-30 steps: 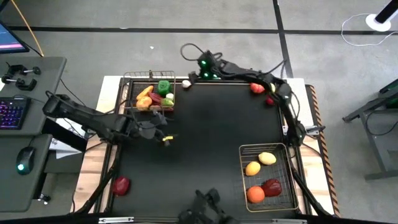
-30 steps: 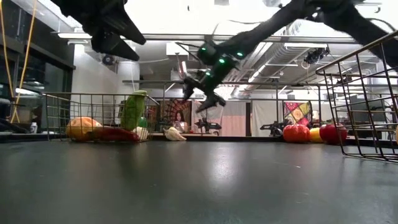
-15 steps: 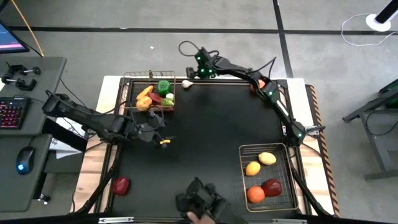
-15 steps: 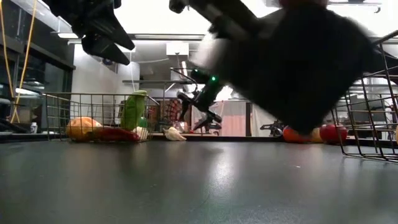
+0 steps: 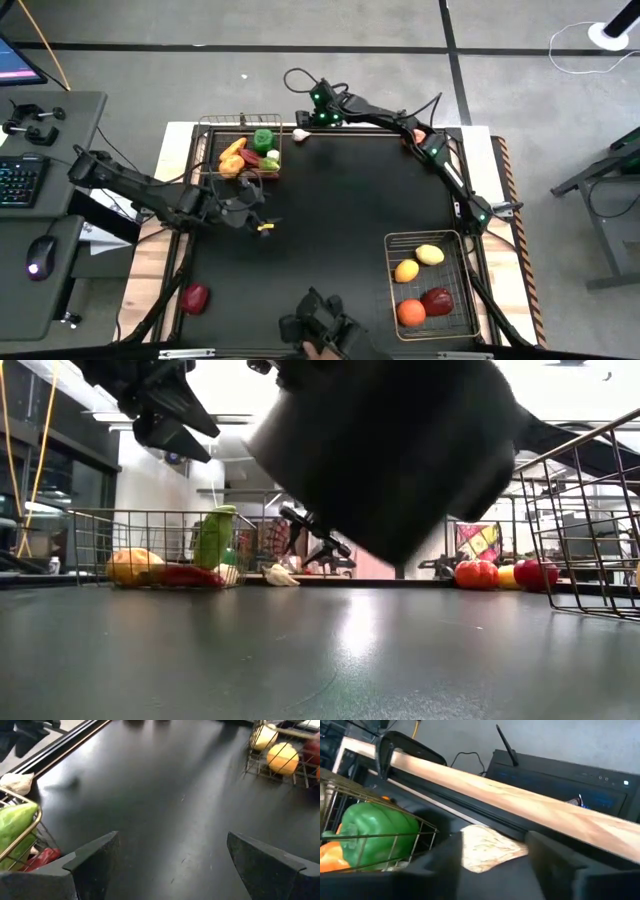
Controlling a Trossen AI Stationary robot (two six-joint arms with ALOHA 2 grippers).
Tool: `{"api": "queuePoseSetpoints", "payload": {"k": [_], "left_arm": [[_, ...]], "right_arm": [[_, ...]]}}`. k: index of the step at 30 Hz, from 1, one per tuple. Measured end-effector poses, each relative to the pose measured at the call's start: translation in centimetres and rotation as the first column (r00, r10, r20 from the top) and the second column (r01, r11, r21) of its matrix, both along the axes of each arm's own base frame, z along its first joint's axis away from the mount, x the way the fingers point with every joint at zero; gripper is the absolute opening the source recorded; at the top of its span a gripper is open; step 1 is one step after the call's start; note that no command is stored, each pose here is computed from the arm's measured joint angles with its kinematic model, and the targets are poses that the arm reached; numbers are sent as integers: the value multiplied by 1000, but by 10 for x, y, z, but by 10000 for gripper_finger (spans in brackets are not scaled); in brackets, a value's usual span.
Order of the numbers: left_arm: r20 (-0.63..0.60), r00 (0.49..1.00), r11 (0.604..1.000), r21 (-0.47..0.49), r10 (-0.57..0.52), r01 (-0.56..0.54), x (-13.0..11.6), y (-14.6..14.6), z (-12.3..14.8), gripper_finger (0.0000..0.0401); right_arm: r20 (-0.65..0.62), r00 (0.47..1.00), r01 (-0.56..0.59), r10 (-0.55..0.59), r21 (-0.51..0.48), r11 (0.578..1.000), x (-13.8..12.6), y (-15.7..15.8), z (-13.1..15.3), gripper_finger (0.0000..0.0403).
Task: Sort produce into baskets
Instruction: Put the white garlic into the top wire basket
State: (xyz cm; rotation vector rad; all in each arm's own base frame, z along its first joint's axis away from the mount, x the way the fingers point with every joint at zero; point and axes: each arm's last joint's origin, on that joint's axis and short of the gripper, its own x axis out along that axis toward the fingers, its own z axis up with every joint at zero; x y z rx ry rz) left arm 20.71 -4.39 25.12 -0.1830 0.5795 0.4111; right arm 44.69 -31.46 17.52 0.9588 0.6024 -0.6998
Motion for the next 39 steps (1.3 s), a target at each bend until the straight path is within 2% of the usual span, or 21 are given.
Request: {"api": "queuePoseSetpoints", "payload": {"k": [4,5,6,10,16,20,23,26,33,36,39], "left_arm": [[16,1000,1000,0,4,-4,1,0,1,358],[17,1000,1000,4,8,-8,1,0,1,358],[18,1000,1000,8,11,-11,1,0,1,358],[16,1000,1000,25,12,-12,1,0,2,358],[21,1000,999,25,21,-21,1,1,2,358],[27,999,1000,23,21,-21,1,1,2,358],[21,1000,999,34,13,-14,1,1,2,358],[7,1000,999,40,11,-12,0,1,1,358],[-4,1000,999,35,11,-11,-1,0,0,358],[-4,1000,999,34,11,-11,-1,0,0,358],[-3,1000,999,32,12,-12,0,0,0,358]], "right_arm": [[-4,1000,-28,28,-30,999,0,-1,1,61],[4,999,-35,36,-45,998,1,-1,1,31],[17,999,-41,43,-62,997,2,-2,3,18],[58,997,-55,57,-33,998,5,-3,0,17],[106,990,-103,91,116,988,7,-6,-31,4],[113,987,-130,114,138,982,7,-6,-28,1],[105,977,-203,186,187,961,6,1,-31,0],[94,968,-244,232,157,957,10,7,-30,0],[63,971,-238,231,134,962,10,11,-23,0],[75,969,-245,237,137,960,10,10,-11,0],[134,947,-312,292,169,935,14,14,7,0]]}}
